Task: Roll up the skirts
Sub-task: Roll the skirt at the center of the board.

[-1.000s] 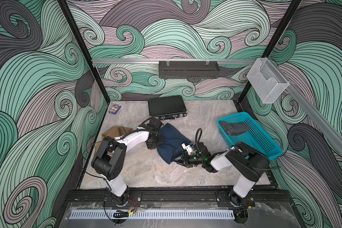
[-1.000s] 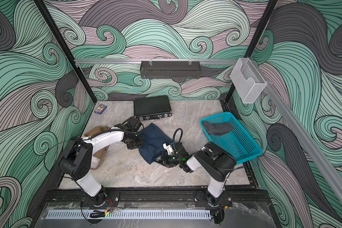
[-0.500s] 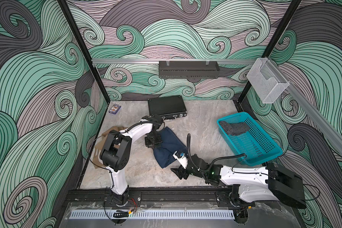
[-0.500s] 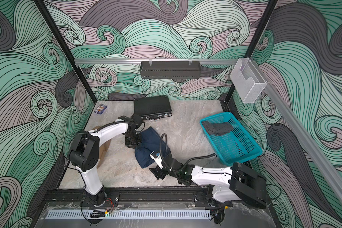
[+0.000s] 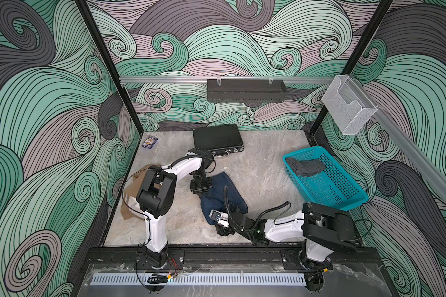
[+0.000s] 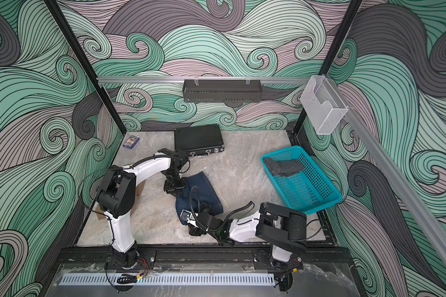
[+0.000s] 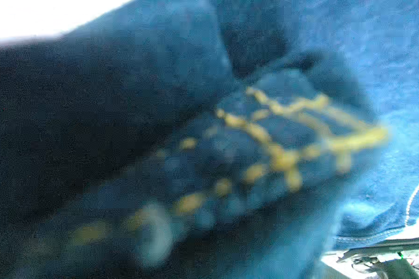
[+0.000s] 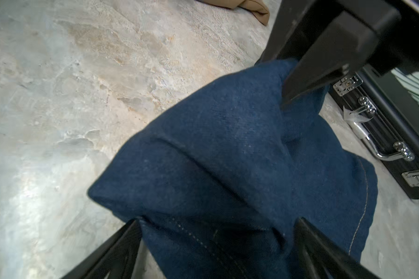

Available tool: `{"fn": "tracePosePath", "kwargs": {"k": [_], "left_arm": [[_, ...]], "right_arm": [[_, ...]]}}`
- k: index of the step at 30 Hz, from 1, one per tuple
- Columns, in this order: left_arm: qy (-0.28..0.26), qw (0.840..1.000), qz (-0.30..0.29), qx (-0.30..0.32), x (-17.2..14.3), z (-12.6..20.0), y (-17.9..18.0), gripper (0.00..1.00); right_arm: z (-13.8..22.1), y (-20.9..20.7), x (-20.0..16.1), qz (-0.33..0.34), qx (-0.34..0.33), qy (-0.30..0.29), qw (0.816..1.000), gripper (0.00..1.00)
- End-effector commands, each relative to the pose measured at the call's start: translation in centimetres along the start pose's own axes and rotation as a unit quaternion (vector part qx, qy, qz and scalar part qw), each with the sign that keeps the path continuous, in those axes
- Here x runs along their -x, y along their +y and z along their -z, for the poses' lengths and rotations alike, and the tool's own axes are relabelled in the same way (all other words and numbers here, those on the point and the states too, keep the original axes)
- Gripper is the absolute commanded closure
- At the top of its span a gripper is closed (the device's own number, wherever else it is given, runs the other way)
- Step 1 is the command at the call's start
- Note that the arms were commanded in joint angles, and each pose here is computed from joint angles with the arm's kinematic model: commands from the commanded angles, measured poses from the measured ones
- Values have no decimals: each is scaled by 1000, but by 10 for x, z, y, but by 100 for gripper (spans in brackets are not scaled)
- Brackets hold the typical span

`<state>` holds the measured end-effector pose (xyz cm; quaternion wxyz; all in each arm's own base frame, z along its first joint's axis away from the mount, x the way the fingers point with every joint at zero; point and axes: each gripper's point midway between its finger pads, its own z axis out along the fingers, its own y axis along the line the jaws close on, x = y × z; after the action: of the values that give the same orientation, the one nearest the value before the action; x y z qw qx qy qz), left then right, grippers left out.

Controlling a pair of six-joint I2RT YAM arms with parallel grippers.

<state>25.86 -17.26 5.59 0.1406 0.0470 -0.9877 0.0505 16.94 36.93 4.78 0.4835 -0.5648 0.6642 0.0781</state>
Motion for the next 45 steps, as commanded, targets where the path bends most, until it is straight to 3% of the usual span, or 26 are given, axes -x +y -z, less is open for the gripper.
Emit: {"fn": "tracePosePath", "kwargs": {"k": [1,4,9,14,16,19,21,25,28,29,32,39,45], "left_arm": [[48,999,-7,-1,-16,-1,0,100],[49,999,-8,-5,-14,-2,-2,100],[52,999,-10,-9,-13,-4,-4,100],[54,998,-14,-27,-12,-5,-10,100],[55,998,-18,-40,-12,-5,-14,100],[51,998,-27,-37,-11,-3,-14,100],[51,998,-32,-32,-11,-4,-11,100],[47,998,-42,-29,-10,-4,-10,100],[38,998,-51,-31,-8,-2,-10,100],[35,997,-55,-34,-8,-1,-12,100],[26,996,-71,-38,-7,3,-13,100],[12,991,-121,-60,-19,2,-17,100],[29,988,-152,-8,-33,-9,-14,100]], "right_arm": [[-2,2,24,42,-22,-37,998,1],[7,12,30,26,11,-50,998,1],[30,-2,25,-100,84,-54,990,1],[41,1,21,-129,123,-47,983,1],[36,4,16,-179,147,-24,973,1],[39,-6,7,-296,156,-31,942,2],[43,-6,-1,-343,163,-17,925,13],[54,3,-17,-399,185,26,898,44],[47,0,-38,-461,189,71,864,77],[43,-2,-47,-480,184,85,854,82],[28,-8,-73,-524,179,144,820,92],[6,-22,-139,-602,131,241,750,97],[-1,-52,-154,-610,83,260,744,96]]}}
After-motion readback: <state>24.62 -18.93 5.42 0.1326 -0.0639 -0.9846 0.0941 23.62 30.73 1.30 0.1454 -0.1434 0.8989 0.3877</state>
